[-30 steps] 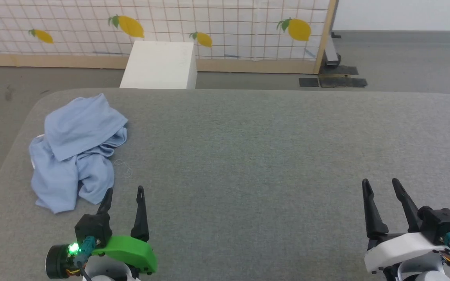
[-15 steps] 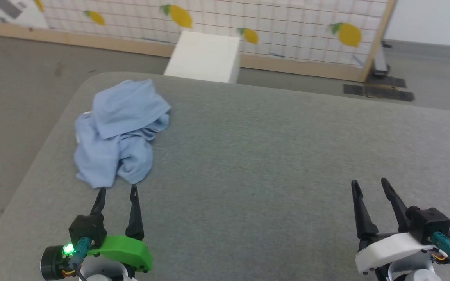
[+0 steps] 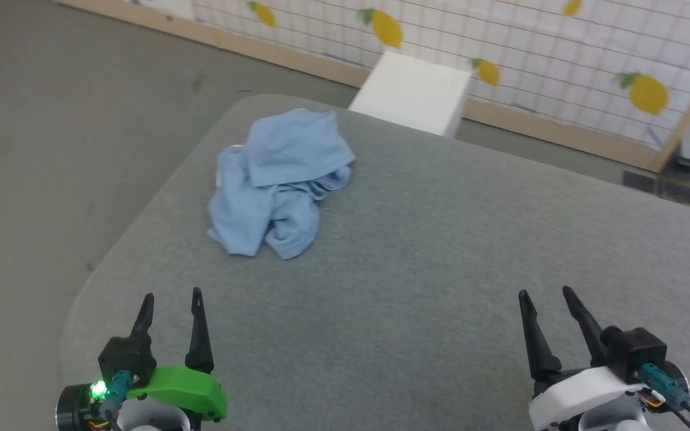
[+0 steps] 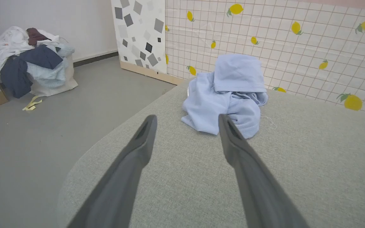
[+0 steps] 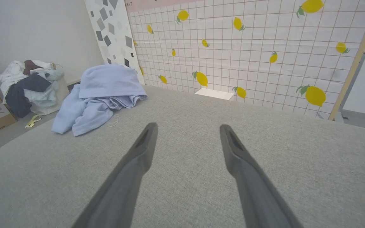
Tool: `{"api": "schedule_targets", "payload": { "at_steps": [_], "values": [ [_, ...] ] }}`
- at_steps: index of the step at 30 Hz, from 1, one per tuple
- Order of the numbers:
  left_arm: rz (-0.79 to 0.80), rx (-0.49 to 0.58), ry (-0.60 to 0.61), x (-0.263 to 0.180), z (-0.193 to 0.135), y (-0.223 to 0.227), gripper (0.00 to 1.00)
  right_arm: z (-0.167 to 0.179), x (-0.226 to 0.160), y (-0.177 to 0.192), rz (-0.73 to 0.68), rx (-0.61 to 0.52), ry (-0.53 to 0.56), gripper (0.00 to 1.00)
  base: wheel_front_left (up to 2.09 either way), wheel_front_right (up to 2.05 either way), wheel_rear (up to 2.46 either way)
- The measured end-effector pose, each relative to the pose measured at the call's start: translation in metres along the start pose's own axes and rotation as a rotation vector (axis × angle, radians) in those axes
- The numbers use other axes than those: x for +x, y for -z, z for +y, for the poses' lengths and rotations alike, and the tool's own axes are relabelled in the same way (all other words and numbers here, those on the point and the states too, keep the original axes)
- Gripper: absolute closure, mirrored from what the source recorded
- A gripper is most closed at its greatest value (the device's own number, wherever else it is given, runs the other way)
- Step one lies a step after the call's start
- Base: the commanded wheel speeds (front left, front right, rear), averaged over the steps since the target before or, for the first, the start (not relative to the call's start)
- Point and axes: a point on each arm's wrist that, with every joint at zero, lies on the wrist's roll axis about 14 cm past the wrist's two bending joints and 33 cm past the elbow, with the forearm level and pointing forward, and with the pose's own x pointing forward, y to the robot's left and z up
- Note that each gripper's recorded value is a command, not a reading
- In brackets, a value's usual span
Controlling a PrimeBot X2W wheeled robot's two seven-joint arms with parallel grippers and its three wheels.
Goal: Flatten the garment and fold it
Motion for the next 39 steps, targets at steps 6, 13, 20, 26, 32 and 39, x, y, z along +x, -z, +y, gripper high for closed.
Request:
{"api": "schedule_targets", "payload": {
  "at_steps": [6, 13, 20, 26, 32, 39],
  "values": [
    [-0.010, 0.001, -0.079, -0.016, 0.027, -0.002, 0.00, 0.024, 0.011, 0.004, 0.008, 0.007, -0.072, 0.00, 0.00, 0.00, 0.00],
    [-0.012, 0.001, -0.113, -0.024, 0.038, -0.002, 0.00, 0.036, 0.016, 0.007, 0.016, 0.007, -0.109, 0.00, 0.00, 0.00, 0.00],
    [-0.011, 0.000, -0.106, -0.022, 0.036, -0.002, 0.00, 0.033, 0.014, 0.008, 0.018, 0.008, -0.101, 0.00, 0.00, 0.00, 0.00],
    [0.003, -0.040, -0.095, -0.017, 0.035, 0.003, 0.00, 0.030, 0.014, 0.008, 0.016, 0.012, -0.092, 0.00, 0.00, 0.00, 0.00],
    [-0.063, -0.040, -0.022, 0.020, 0.020, -0.022, 0.00, 0.020, 0.021, 0.007, 0.005, 0.008, -0.071, 0.00, 0.00, 0.00, 0.00],
    [-0.128, -0.032, 0.047, 0.082, 0.005, -0.052, 0.00, 0.003, 0.031, 0.013, 0.007, -0.004, -0.038, 0.00, 0.00, 0.00, 0.00]
  ]
}}
